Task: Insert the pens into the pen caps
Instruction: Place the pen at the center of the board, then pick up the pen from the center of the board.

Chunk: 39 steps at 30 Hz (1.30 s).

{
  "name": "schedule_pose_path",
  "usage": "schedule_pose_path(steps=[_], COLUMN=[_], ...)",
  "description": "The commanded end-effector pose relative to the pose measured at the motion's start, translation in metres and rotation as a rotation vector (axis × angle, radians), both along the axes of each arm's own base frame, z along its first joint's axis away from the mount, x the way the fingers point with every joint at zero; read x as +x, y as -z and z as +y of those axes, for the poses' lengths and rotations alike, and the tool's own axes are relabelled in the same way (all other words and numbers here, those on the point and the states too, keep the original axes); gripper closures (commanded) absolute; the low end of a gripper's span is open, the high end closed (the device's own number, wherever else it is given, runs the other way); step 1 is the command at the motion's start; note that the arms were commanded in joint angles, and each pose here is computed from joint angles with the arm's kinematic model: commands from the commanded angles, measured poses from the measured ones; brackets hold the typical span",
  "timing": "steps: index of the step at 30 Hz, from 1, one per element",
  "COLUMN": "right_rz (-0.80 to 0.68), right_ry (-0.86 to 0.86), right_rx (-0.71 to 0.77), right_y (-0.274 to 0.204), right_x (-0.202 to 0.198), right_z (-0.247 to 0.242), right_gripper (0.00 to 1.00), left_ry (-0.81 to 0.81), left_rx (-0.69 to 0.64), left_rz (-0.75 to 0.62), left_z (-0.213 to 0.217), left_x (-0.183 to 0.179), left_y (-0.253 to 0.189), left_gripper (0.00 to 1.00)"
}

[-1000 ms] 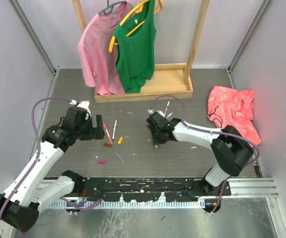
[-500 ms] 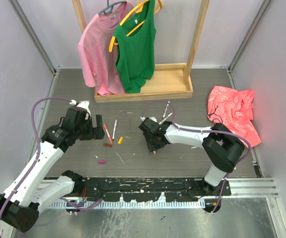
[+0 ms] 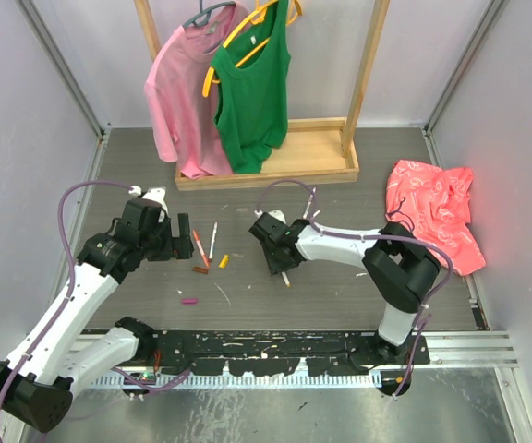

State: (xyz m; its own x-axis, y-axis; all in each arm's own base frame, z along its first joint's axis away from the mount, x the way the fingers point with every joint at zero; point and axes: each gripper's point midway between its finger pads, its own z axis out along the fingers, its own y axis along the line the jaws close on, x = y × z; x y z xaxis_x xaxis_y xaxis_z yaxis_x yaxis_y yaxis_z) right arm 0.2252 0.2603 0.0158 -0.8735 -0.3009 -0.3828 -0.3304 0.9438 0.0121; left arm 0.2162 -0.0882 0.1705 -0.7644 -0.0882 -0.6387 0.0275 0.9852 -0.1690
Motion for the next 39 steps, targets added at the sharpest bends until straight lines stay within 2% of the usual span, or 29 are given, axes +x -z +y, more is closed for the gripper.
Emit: schedule_pose_path(steps=[1,7,12,16,21,27,34,39], right_rz=[-0.038,0.006,0.056,0.073,0.023,-0.129,-0.291,-0.421], right_ry=[0.005,0.005,-0.003,-0.021,-0.034,-0.051,0.055,0.136], right_rx=[-0.036,-0.036,-0.021,-0.006,0.038,0.236,0.539,0.657], right_y=[0.004,0.013,0.019,0.02,0.004,-0.05,-0.099,-0.141], right_x=[0.013,0.007,0.001,-0.002,0.004,0.018,0.025,0.043], right_z=[0.002,-0.003,-0.006,-0.005,0.001,0.022,0.039,0.042], right_gripper=[0.64,0.65,0.71,0.87,0.99,1.0,1.0,1.0], left_ry=[-0.008,-0.013,-0.013,-0.013,-0.015,0.015,0.094,0.124], left_rx=[-0.005,-0.001,0.001,0.0,-0.005,-0.066,-0.184,-0.275], left_rz=[-0.054,-0.051,-0.049,-0.051,-0.066,-0.113,-0.185,-0.246], left_z=[0.0,0.001,0.002,0.001,0.002,-0.006,-0.024,-0.035], left_x=[0.009,0.009,0.009,0.009,0.009,0.005,-0.003,-0.006], left_y=[-0.009,-0.009,-0.008,-0.009,-0.013,-0.023,-0.046,-0.066], left_gripper=[0.02,0.02,0.02,0.02,0.02,0.02,0.02,0.02])
